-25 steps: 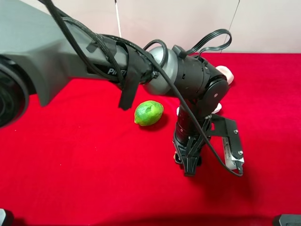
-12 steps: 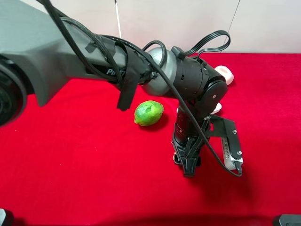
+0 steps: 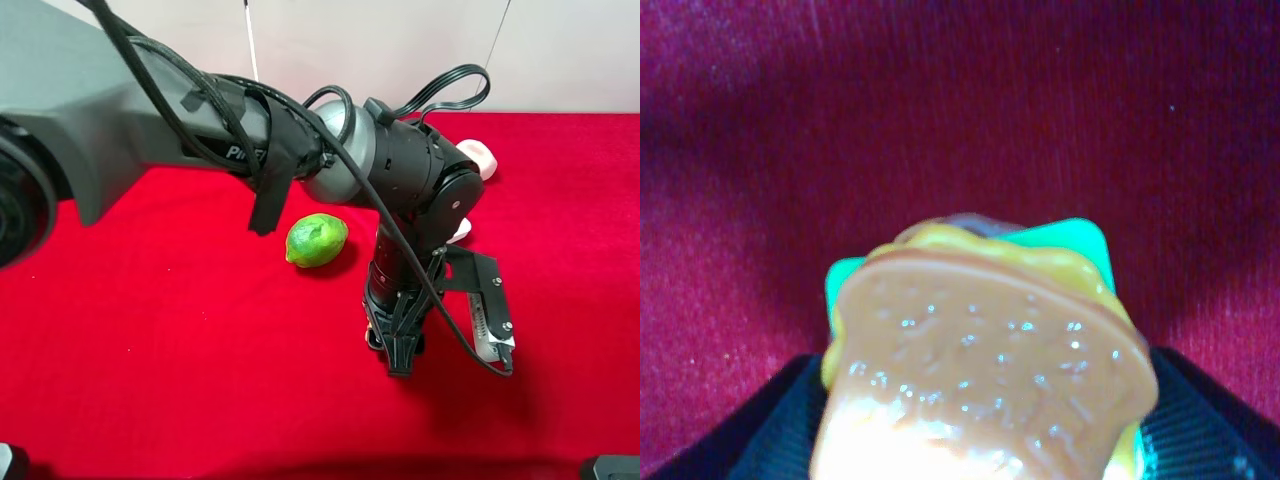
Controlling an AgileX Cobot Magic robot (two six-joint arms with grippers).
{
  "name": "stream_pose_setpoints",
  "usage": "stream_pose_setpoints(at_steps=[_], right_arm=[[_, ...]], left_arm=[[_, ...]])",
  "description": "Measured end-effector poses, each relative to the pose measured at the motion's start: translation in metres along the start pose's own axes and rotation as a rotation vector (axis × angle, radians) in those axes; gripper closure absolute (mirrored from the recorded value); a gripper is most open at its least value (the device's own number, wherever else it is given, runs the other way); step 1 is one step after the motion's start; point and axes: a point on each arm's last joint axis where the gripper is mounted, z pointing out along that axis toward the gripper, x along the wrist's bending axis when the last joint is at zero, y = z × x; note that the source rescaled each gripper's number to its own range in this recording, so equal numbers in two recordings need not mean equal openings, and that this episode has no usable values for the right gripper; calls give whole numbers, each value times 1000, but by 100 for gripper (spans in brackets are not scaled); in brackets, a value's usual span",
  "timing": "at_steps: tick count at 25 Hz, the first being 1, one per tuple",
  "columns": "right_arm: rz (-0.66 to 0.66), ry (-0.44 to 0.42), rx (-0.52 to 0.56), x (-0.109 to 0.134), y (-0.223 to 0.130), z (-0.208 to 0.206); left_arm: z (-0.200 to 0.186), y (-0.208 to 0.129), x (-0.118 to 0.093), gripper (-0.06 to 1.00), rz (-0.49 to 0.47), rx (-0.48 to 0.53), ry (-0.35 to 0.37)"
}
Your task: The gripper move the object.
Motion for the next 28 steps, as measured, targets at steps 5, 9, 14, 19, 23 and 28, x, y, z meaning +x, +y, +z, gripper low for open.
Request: stream_pose_setpoints(at_steps=[5,9,14,19,23,28], right_arm=[[0,0,0,0,0,0],[0,0,1,0,0,0],[0,0,1,0,0,0],[0,0,1,0,0,0],[0,0,1,0,0,0],[0,0,1,0,0,0]], left_arm=[[0,0,0,91,0,0,0],[1,-2,-1,69,1,13,-6],[-2,-2,-1,21,4,10,0],[-30,-3,4,4,7,-35,46],[-59,-8,9,3,-25,-82,75],[-102,-20,8,3,-101,-110,83]])
